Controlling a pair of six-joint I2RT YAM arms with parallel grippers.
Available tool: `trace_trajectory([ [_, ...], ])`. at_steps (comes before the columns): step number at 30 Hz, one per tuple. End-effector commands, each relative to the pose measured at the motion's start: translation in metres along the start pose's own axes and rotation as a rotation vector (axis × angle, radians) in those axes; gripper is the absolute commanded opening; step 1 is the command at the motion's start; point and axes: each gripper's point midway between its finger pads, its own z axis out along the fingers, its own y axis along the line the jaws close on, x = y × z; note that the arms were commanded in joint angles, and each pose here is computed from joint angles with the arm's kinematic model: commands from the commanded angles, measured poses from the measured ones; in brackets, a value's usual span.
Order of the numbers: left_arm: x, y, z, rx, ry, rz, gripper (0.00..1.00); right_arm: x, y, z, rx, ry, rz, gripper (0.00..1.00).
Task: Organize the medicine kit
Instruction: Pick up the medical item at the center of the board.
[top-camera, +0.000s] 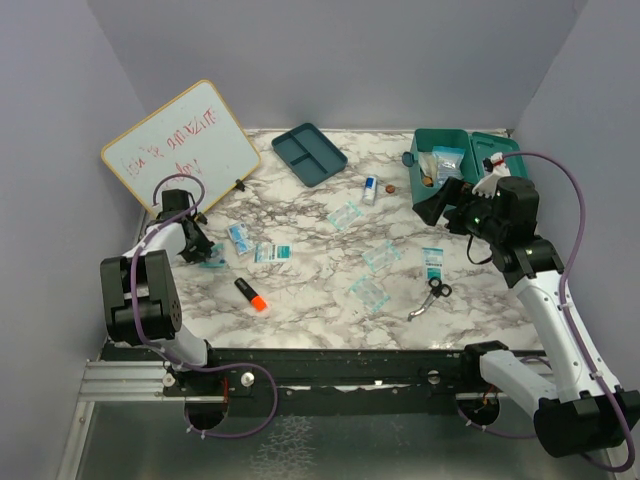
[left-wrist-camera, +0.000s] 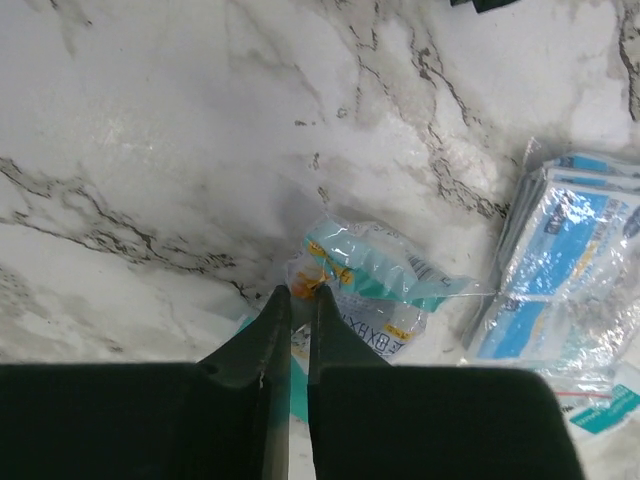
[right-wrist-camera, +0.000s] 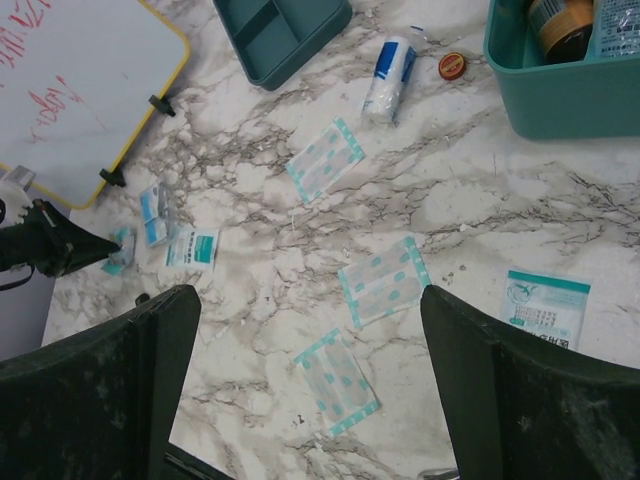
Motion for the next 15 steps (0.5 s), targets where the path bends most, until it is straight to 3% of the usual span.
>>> trace_trajectory([
  [1,0.005,-0.016,-0.018,0.1,0.01,-0.05,0.02,-0.003,0.011,-0.002,-0.045,0.006,0.012,0.97],
  [15,-0.007,-0.089,-0.091,0.54,-0.088,-0.051,0.03,0.005,0.027,0.01,-0.147,0.055,0.094,0.89],
])
